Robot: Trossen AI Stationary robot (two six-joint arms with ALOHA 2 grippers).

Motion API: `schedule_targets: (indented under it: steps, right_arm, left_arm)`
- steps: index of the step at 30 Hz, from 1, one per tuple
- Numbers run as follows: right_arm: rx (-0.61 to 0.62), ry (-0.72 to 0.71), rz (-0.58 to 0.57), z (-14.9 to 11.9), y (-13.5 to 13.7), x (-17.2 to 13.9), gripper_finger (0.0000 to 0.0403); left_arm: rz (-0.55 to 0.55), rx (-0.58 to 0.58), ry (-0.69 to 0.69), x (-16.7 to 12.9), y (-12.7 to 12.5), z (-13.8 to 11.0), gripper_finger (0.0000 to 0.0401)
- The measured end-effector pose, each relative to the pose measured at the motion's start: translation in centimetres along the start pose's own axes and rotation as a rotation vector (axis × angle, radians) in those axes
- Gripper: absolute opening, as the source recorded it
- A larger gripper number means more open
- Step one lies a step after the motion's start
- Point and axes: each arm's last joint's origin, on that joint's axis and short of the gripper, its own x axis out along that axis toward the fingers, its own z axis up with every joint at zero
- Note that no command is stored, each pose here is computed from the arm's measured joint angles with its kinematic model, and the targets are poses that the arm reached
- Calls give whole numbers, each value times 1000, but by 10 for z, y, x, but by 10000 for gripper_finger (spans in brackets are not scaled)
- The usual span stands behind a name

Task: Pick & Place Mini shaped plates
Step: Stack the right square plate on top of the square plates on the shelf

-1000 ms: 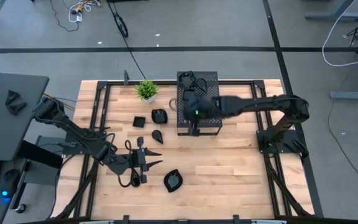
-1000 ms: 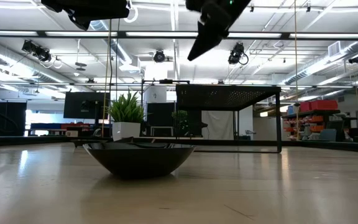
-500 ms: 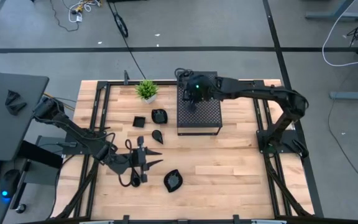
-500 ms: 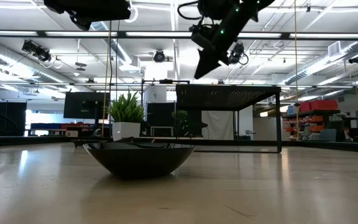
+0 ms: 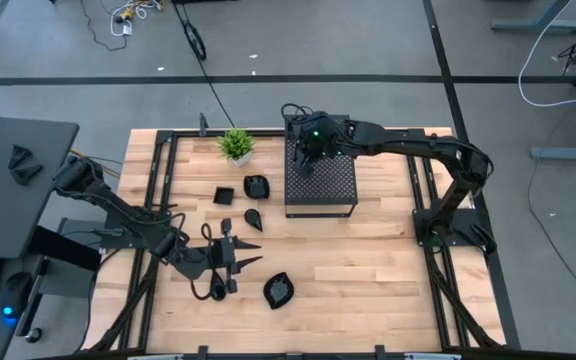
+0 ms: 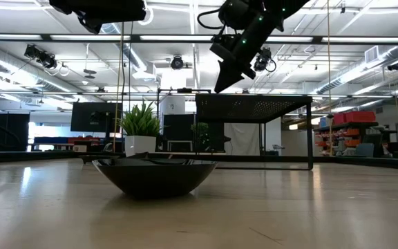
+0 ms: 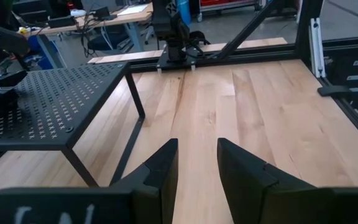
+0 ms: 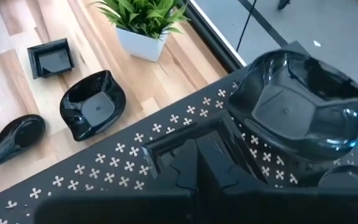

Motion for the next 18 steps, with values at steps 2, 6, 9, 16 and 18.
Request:
schedule_targets:
  steps: [2,6,9,16,18]
  right_arm:
    - [5,5,0,0,0,1,5]
    - [4,10,-1,-1,1,5,5]
    - [-4,42,19,-5,2,13,5]
    - [-24,50,20,-6,3,18,5]
    - [-33,54,26,-6,3,18,5]
  left_arm:
    - [0,-1,-1,0,0,0,117]
    - [-1,-5,-5,0,0,1,117]
    - [-1,-6,-10,0,0,1,117]
    - [-2,-9,-18,0,0,2,117]
    - [-2,-11,-20,0,0,2,117]
